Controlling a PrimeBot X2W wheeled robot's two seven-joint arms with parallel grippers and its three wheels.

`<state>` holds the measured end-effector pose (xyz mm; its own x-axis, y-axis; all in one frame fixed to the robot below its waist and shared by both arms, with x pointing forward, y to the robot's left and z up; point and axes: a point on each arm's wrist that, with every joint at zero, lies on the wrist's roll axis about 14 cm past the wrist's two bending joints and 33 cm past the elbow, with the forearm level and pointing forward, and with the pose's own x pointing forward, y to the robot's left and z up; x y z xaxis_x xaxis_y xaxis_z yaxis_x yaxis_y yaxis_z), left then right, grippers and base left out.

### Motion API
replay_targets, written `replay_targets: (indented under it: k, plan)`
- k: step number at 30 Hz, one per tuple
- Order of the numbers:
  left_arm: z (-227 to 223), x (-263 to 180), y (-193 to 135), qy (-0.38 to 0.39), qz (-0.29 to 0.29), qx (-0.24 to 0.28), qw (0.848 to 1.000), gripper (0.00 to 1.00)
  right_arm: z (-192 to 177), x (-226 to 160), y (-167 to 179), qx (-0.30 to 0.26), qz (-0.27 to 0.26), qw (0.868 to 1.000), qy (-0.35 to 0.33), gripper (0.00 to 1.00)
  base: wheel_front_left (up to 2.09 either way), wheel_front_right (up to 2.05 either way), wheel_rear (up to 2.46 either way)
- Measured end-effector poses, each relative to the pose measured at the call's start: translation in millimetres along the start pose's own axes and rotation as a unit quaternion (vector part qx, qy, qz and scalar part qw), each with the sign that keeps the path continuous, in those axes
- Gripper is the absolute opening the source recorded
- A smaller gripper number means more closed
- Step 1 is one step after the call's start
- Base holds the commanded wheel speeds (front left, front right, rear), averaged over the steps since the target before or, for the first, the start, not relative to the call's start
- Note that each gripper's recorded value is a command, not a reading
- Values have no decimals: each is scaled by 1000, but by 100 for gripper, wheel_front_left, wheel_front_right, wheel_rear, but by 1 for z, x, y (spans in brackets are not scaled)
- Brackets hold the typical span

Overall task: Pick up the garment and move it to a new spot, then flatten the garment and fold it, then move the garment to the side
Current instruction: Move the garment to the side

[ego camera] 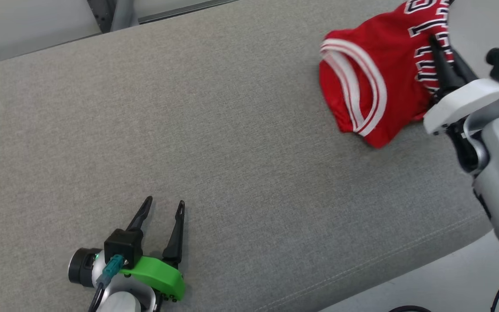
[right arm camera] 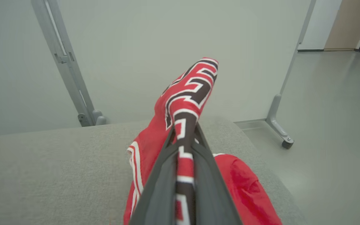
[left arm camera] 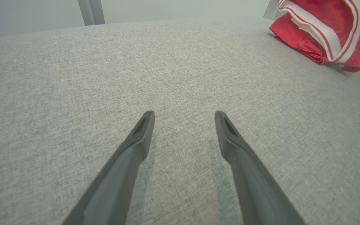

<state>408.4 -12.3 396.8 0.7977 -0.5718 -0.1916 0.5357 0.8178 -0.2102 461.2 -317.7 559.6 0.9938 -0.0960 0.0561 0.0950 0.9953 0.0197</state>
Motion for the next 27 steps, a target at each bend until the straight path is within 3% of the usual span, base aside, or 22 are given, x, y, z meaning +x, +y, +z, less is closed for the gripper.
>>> replay_targets:
  k: [6, 7, 8, 9, 16, 22, 27]
  plan:
    - [-4, 0, 21, 3, 24, 3, 1000, 100, -27, 11, -53, -57, -59, 995, 59, 0, 0, 0, 0]
    - [-5, -1, 24, 4, 29, 2, 1000, 100, -33, 12, -58, -58, -66, 994, 70, 4, 0, 0, 0]
    - [-7, -2, 28, 6, 33, 3, 999, 100, -38, 14, -63, -58, -75, 993, 77, 43, 0, 0, 0]
    - [-8, -2, 31, 7, 38, 2, 999, 100, -41, 17, -67, -62, -82, 991, 84, 100, 0, 0, 0]
    - [-14, -9, 54, 14, 70, 0, 997, 100, -25, 39, -84, -74, -117, 989, 48, 100, 0, 0, 0]
    - [-8, -21, 70, 7, 101, 3, 995, 100, -39, 45, 6, -50, -27, 998, 19, 100, 0, 0, 0]
    - [5, -37, 78, -8, 131, 3, 991, 100, -51, 13, 80, 2, 55, 998, 17, 100, 0, 0, 0]
